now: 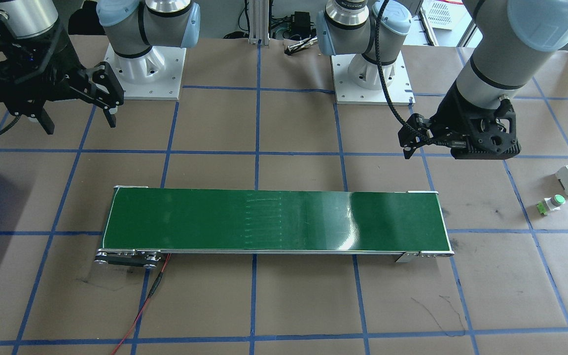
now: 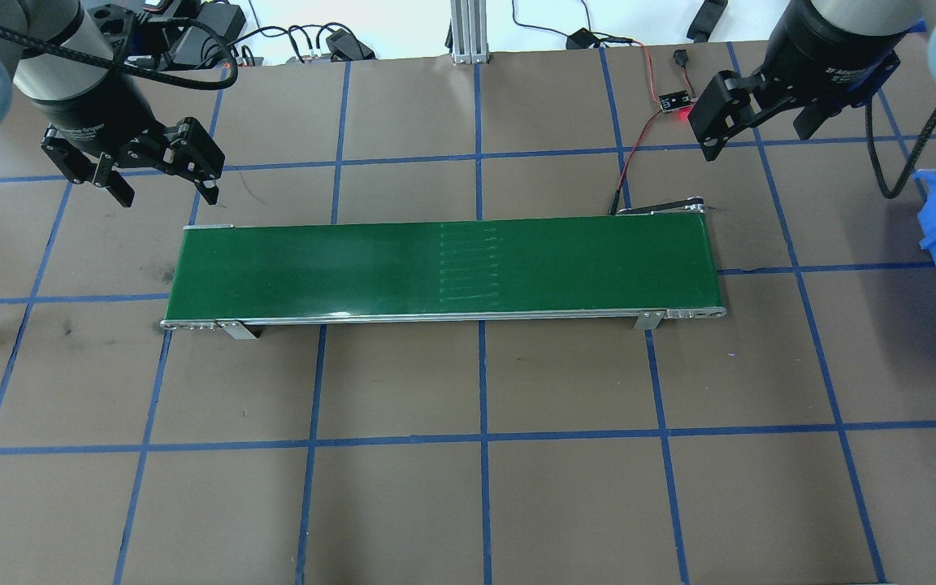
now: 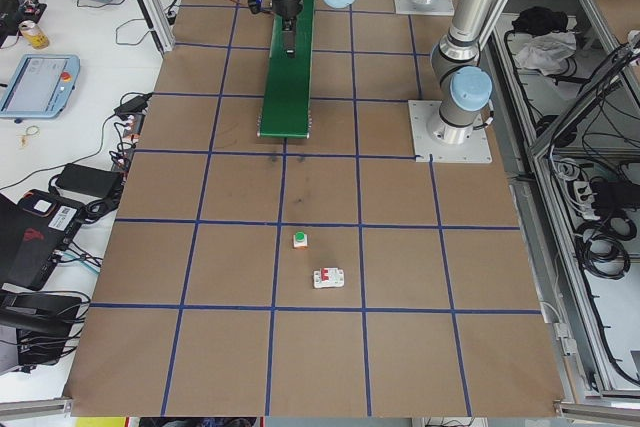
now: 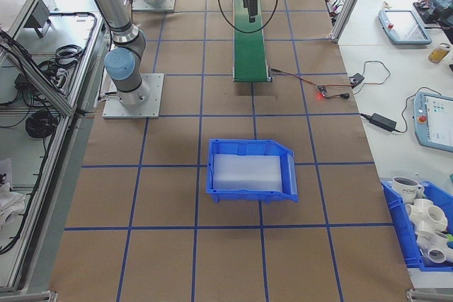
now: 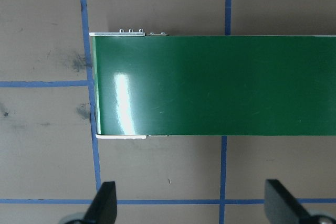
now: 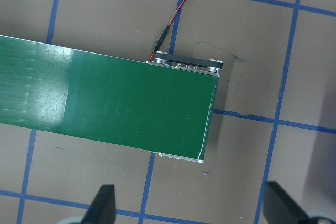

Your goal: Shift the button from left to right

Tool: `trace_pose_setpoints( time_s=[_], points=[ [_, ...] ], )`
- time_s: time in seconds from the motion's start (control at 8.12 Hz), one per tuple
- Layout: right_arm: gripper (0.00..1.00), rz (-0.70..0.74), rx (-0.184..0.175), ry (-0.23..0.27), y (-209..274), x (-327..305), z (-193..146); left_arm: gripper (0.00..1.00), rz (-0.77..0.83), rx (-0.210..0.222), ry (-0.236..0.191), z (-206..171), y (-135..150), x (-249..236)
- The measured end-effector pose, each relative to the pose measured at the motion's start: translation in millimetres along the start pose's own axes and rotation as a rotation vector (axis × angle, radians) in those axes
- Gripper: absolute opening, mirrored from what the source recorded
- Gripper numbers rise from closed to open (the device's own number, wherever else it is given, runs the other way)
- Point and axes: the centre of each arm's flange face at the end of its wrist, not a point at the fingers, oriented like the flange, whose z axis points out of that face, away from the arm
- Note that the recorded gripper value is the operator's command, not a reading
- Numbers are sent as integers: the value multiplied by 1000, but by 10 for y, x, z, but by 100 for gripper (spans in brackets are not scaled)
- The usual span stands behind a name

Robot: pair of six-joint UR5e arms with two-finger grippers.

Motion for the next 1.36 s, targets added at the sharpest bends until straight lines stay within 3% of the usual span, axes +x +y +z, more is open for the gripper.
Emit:
trace_pose_setpoints(
  time_s=[0.37, 0.49, 0.74, 0.99, 1.23, 1.36],
  points=[
    [100, 0, 0, 0, -3, 1, 3, 100, -6, 7, -11, -47, -5, -77],
    [100, 0, 0, 0, -5, 1, 4, 100, -19, 3, -45, -56, -16, -244],
    [100, 0, -1, 0, -5, 1, 7, 100, -33, -42, -175, -66, 18, -1089],
    [100, 0, -1, 0, -5, 1, 8, 100, -80, -68, -209, -14, 142, -2074],
    [100, 0, -2, 0, -2, 0, 6, 100, -168, -19, -244, 95, 264, -2989],
    [100, 0, -2, 0, 0, 0, 4, 100, -221, -3, -229, 235, 330, -3364]
  ],
)
